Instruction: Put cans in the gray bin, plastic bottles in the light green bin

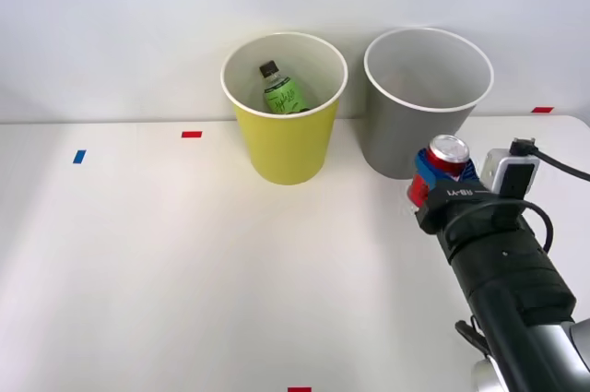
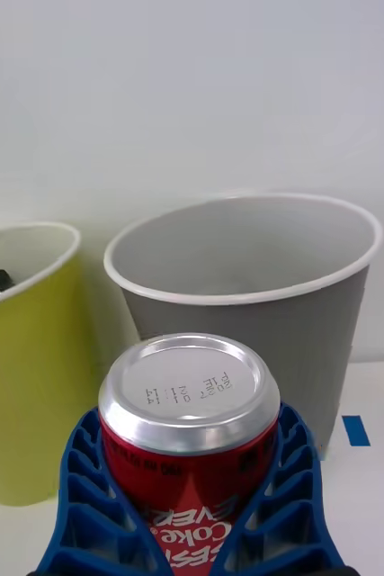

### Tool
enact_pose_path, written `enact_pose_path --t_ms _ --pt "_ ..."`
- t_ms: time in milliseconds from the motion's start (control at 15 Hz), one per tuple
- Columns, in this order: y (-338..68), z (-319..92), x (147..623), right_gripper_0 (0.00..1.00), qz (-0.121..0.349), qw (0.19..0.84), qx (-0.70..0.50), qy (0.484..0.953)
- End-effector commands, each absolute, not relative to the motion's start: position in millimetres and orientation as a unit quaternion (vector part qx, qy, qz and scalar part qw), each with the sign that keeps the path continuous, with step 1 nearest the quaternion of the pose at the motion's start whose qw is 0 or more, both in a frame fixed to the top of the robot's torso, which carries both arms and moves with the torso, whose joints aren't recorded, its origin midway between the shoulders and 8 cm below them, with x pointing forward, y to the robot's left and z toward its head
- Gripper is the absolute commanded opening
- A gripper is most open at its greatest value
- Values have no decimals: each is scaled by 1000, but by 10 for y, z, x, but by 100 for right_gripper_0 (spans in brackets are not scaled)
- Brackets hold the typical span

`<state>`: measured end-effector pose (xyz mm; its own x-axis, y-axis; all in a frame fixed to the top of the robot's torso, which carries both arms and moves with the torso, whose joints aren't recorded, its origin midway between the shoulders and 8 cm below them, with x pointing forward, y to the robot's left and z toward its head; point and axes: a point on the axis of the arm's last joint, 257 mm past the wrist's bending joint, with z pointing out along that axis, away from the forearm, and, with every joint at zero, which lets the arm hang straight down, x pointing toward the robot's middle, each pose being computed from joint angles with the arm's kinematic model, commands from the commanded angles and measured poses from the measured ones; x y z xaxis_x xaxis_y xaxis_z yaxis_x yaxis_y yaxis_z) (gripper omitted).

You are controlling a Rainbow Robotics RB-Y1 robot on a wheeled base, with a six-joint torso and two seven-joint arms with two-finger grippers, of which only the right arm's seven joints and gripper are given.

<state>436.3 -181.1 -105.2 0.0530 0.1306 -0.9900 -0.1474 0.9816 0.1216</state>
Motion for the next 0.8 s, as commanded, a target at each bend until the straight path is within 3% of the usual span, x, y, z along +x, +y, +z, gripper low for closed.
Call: enact_pose_path --t_ms 67,200,600,800 --pt "-1782 -647 4364 0 136 761 -27 634" --pt "-1665 -307 4370 0 193 775 -19 601" --pt "-1570 389 4597 0 218 813 -18 539" --pt "-1656 435 4887 0 203 819 -14 537"
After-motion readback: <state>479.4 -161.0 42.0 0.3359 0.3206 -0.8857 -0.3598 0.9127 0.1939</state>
